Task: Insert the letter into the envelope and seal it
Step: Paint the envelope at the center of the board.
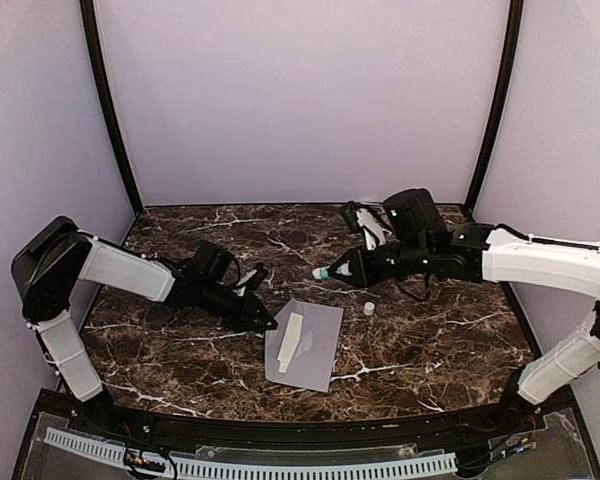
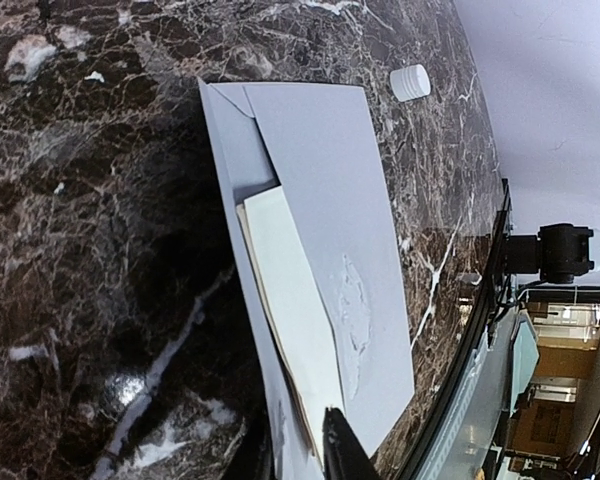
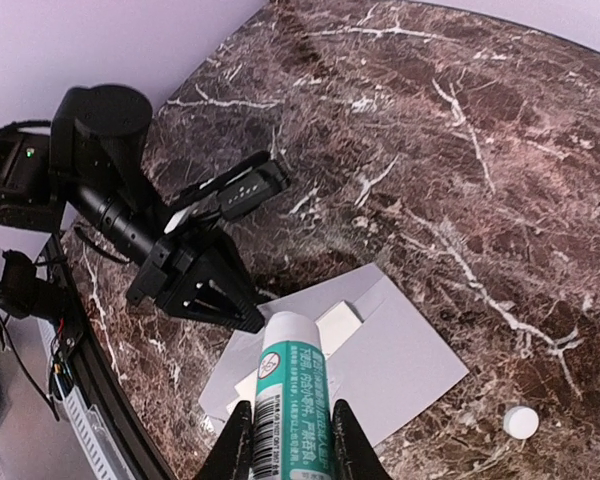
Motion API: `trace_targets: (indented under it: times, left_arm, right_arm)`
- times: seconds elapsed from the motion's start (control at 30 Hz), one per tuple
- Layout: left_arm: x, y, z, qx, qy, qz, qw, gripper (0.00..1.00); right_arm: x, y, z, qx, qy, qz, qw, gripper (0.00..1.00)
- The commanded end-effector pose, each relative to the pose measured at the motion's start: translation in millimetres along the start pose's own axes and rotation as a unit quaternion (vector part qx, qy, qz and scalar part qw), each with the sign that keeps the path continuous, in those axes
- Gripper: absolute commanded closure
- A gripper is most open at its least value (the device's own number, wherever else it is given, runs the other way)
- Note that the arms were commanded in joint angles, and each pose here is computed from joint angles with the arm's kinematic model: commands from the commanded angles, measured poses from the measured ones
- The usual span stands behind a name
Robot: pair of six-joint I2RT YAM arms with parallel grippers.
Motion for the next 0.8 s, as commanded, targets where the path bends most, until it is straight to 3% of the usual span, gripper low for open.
trace_targets:
  times: [0.0,0.27,0.43,0.77]
  left_arm:
    - [7,-1,0,0.018,0.025,0.015,0.999,0.84]
    - [12,-4,0,0.047,0.041,0.049,0.997,0.90]
    - [12,-8,3,0.066,0.047,0.049,0.996,1.00]
    - [14,-28,6,0.158,0.085,0.072,0.981,1.00]
  right_arm:
    - [5,14,-10,-0.025,0.050,0.014,0.998,1.00]
    - [20,24,-32,-0.039,0.112,0.001,0.993,1.00]
    - [33,30,-49,-0.037,0.150,0.005,0.988,1.00]
    - [61,19,-60,-0.029,0.194,-0.056,0.979,1.00]
Point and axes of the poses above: each gripper's point midway between its finger pads, its own x axis out along the fingers, its own y axis along the line the jaws close on, z = x × y, the point moved 9 cm from there along -x, back along the fingers, and after that the axes turned 7 degrees about x, right-handed, at the moved point
